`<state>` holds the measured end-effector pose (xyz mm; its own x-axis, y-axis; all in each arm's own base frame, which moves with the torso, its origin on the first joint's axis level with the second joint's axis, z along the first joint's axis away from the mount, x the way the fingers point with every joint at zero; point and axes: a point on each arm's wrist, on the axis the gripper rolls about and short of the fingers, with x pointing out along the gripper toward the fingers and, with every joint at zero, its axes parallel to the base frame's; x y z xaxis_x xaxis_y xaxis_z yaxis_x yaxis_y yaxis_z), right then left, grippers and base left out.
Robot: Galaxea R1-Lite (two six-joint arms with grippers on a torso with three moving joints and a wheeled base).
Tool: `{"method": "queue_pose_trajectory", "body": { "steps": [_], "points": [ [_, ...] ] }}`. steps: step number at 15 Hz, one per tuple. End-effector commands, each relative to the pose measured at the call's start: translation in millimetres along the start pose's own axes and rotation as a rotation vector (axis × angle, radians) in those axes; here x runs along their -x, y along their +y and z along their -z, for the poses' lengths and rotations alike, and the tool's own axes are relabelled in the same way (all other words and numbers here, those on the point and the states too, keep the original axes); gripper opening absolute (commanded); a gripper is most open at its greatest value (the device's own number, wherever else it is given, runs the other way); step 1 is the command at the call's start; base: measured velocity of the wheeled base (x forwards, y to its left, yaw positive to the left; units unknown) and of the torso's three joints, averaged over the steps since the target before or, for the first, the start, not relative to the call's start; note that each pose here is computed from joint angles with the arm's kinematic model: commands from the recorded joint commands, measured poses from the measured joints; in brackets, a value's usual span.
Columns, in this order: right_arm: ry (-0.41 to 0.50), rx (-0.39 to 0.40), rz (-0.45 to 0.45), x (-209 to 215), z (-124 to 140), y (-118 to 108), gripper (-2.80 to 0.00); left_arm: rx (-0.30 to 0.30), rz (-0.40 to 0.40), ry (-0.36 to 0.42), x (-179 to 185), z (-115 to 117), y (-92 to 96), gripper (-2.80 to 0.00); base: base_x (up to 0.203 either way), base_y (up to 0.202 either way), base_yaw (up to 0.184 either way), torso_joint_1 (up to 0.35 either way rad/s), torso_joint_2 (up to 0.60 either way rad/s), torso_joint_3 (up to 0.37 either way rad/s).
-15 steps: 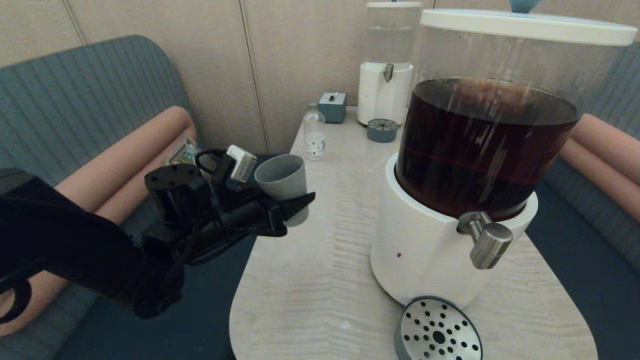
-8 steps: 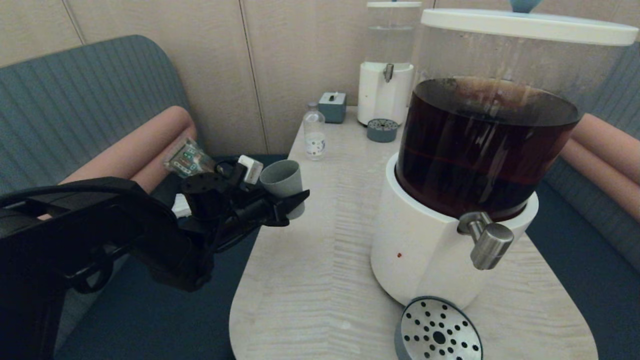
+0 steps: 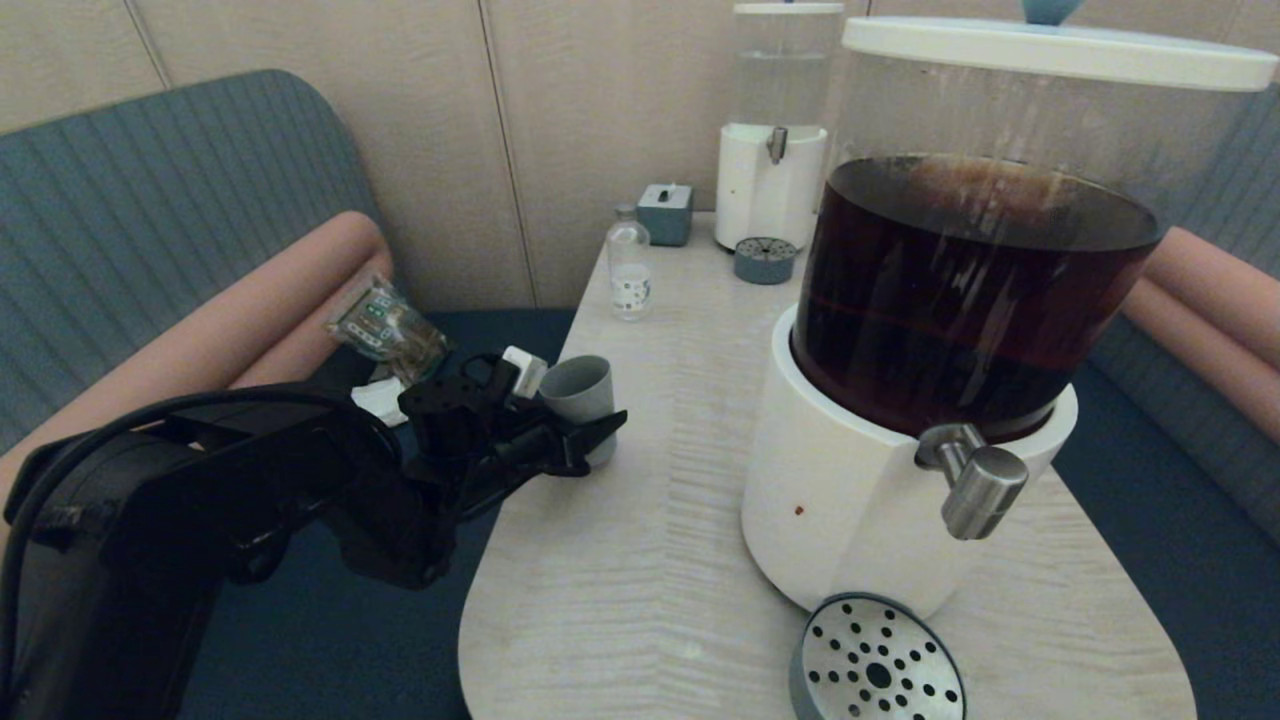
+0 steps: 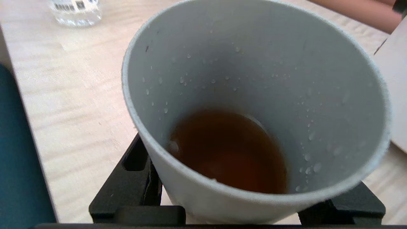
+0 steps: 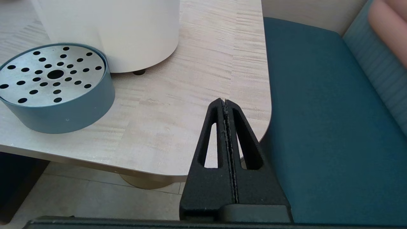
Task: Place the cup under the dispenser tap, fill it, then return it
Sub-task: Place the cup next to the water dispenser
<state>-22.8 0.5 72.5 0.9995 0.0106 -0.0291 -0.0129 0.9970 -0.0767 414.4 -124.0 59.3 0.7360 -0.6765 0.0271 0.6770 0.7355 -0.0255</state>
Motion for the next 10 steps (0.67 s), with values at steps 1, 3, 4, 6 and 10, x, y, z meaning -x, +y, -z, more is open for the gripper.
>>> {"method": "queue_pose_trajectory", "body": {
  "steps": [1,3,4,6,10],
  "points": [
    [-0.003,0.001,0.000,0.3,0.1,0.0,-2.80,0.002,0.002,0.005,-0.6,4.9,0.4,-2.80,0.000,0.000,0.000,0.000,0.00,0.000],
    [-0.003,0.001,0.000,0.3,0.1,0.0,-2.80,0.004,0.002,0.012,-0.3,6.9,0.3,-2.80,0.000,0.000,0.000,0.000,0.00,0.000],
    [-0.003,0.001,0.000,0.3,0.1,0.0,-2.80,0.004,0.002,0.014,-0.5,7.5,0.5,-2.80,0.000,0.000,0.000,0.000,0.00,0.000],
    [-0.003,0.001,0.000,0.3,0.1,0.0,-2.80,0.006,0.003,0.016,-0.9,8.3,-0.1,-2.80,0.000,0.000,0.000,0.000,0.00,0.000],
    [-0.003,0.001,0.000,0.3,0.1,0.0,-2.80,0.001,0.005,0.014,0.3,7.6,-1.4,-2.80,0.000,0.000,0.000,0.000,0.00,0.000]
  ]
}}
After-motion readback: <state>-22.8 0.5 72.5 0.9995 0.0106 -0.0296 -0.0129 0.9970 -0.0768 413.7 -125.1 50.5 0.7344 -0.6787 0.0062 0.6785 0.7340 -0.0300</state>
